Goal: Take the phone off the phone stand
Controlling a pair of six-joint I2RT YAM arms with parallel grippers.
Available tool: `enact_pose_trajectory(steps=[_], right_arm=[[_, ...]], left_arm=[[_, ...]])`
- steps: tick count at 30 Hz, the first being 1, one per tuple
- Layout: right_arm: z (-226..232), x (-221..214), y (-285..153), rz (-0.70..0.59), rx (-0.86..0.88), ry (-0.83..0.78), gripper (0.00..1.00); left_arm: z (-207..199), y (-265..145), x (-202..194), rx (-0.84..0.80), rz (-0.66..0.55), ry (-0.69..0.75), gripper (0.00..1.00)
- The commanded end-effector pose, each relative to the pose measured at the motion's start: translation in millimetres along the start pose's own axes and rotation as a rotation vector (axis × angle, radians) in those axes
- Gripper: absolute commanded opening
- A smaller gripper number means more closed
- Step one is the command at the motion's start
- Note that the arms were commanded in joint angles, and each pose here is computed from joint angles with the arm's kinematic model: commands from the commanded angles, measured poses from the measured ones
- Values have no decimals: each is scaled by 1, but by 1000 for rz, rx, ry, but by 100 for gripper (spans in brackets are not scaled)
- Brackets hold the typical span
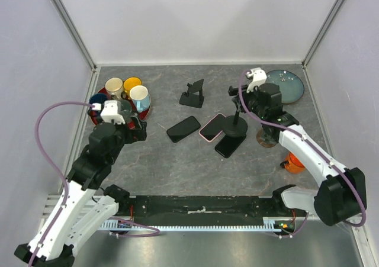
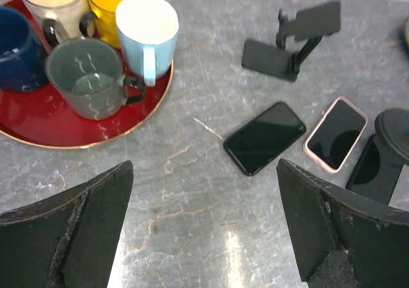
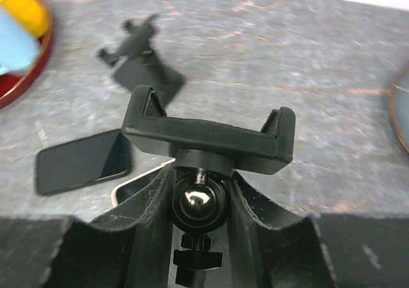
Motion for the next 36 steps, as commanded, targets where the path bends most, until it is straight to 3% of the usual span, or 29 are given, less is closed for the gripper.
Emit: enact_pose_trajectory(steps=[1, 7, 13, 25, 28, 36], right_arm=[[-30, 54, 3, -252, -94, 112, 0], [-80, 59, 6, -352, -216, 193, 0], [-104, 58, 18, -389, -307, 134, 0], [-125, 27, 46, -351, -359, 90, 3], [-127, 19, 45, -339, -365, 95, 9], [-114, 26, 26, -339, -328, 110, 57]], left_arm=[[7, -9, 15, 36, -140, -44, 100], [20, -26, 22, 81, -261, -108, 100], [31, -38, 25, 110, -374, -174, 100], [34, -38, 25, 104, -399, -199, 100], [34, -39, 25, 100, -400, -200, 100], [32, -40, 25, 81, -405, -198, 99]])
Point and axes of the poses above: each gripper's point midway between its finger pads, its own y axis out along the fingers, its own z axis along the line the jaws close on, x = y × z, the point moved 8 cm from there along -y, back along the fingers, and after that the axes turned 8 degrees about y, right-handed, at the moved point
